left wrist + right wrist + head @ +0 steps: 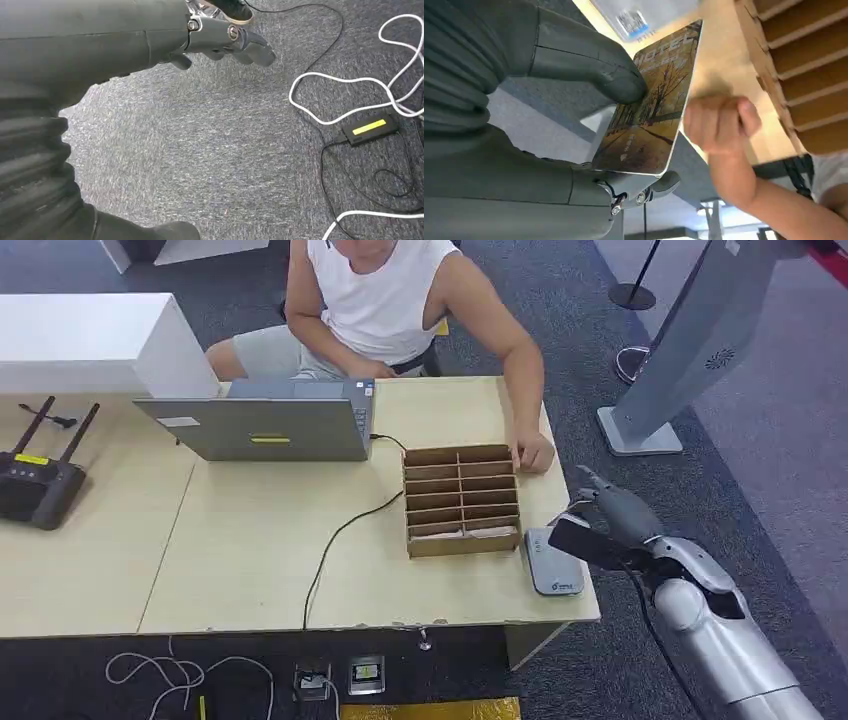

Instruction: Pass the card to the sensor for recognition and then transmit it.

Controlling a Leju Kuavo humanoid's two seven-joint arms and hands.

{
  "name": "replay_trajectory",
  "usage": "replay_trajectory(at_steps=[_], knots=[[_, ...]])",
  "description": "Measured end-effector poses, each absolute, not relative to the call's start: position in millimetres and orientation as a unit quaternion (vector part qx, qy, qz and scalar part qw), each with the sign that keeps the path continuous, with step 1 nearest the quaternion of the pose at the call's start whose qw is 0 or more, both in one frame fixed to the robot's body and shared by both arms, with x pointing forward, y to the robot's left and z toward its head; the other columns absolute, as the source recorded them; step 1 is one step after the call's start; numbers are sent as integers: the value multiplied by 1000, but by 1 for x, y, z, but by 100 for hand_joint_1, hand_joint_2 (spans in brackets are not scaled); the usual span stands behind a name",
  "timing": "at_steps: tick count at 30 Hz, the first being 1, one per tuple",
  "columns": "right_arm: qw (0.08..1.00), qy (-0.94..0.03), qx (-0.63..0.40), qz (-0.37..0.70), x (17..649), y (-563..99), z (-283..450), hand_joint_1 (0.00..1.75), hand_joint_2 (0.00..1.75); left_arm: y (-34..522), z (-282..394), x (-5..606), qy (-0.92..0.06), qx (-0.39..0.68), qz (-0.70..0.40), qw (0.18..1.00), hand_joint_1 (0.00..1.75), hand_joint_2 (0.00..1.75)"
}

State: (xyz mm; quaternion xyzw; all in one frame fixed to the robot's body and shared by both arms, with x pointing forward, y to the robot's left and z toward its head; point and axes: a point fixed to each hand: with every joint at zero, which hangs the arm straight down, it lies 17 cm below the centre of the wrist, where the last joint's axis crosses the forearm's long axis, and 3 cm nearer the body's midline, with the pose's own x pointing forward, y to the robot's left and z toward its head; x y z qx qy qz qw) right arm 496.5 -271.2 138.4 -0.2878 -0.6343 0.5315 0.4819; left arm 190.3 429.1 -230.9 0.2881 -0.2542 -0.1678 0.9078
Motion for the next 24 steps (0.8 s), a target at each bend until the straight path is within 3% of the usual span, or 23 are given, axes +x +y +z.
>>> replay_trajectory(at_steps=[24], knots=[[512, -616, -263, 538, 468, -262, 92, 175, 175, 430, -232, 188, -248, 289, -163, 910, 0, 175]])
